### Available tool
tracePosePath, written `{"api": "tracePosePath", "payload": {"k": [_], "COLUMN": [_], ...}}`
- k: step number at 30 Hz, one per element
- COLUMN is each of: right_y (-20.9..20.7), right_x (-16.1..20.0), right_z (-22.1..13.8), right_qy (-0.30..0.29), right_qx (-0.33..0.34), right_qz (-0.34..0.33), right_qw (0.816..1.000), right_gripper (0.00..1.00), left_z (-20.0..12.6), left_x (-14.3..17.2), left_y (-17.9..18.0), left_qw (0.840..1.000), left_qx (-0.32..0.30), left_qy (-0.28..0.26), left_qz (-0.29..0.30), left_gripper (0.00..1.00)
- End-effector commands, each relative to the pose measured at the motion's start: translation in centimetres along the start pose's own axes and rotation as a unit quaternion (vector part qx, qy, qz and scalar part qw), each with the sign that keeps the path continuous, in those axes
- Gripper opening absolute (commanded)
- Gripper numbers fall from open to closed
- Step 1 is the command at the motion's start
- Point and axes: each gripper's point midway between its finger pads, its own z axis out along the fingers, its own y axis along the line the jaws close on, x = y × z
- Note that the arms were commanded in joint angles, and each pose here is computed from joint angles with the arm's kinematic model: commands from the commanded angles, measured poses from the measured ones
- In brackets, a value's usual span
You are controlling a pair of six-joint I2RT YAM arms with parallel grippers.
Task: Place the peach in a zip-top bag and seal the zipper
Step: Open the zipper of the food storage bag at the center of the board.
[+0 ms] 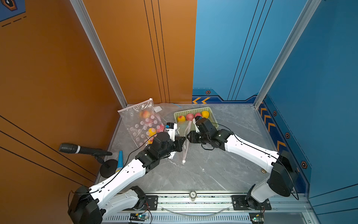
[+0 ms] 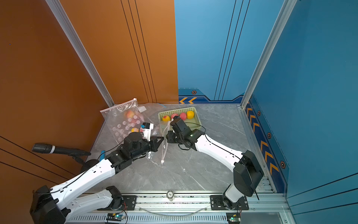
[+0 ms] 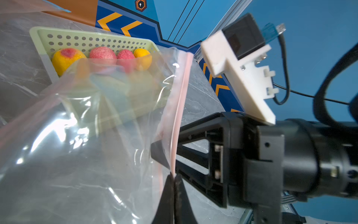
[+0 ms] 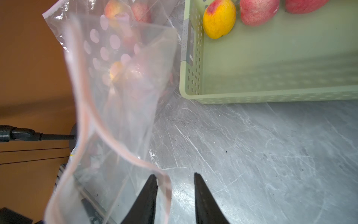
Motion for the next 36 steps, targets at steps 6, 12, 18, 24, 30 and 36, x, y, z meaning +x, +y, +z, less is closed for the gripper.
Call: {"api": "tracePosePath", "payload": {"k": [6, 12, 18, 24, 30, 36], "right_y": [4.6, 5.0, 5.7, 4.0, 0.8, 6.0], "right_x": [-1.0, -1.1, 0.5, 0.7, -1.2, -1.1], "right_z": [-2.8, -3.9, -3.2, -2.0, -1.4, -0.8], "right_qy": [-0.025, -0.038, -0.009, -0.009, -0.027, 0.003], "right_qx": [-0.116, -0.134, -0.134, -0.057, -0.001, -0.071], "right_qz": [0.003, -0.001, -0.025, -0.041, -0.005, -0.04], "right_qw": [0.993, 0.99, 0.991, 0.998, 1.0, 0.997], "right_gripper": [0.49, 0.58, 0.64, 0.63, 0.56, 0.55], "left_z": [-1.4, -2.1, -3.2, -5.0, -9.0, -12.0], "left_x": [-2.1, -3.2, -4.5, -5.3, -5.9, -7.1], "left_y": [-1.6, -2.2, -3.9, -4.2, -3.8, -5.3], "left_qw": [1.0, 0.999, 0.998, 0.997, 0.995, 0.992], "left_qx": [0.0, 0.005, 0.032, 0.02, -0.003, 0.005], "left_qy": [-0.025, -0.043, -0.057, -0.068, -0.1, -0.117], "left_qz": [0.005, -0.001, -0.001, 0.016, 0.027, 0.037], "left_gripper": [0.0, 0.0, 0.0, 0.0, 0.0, 0.0]}}
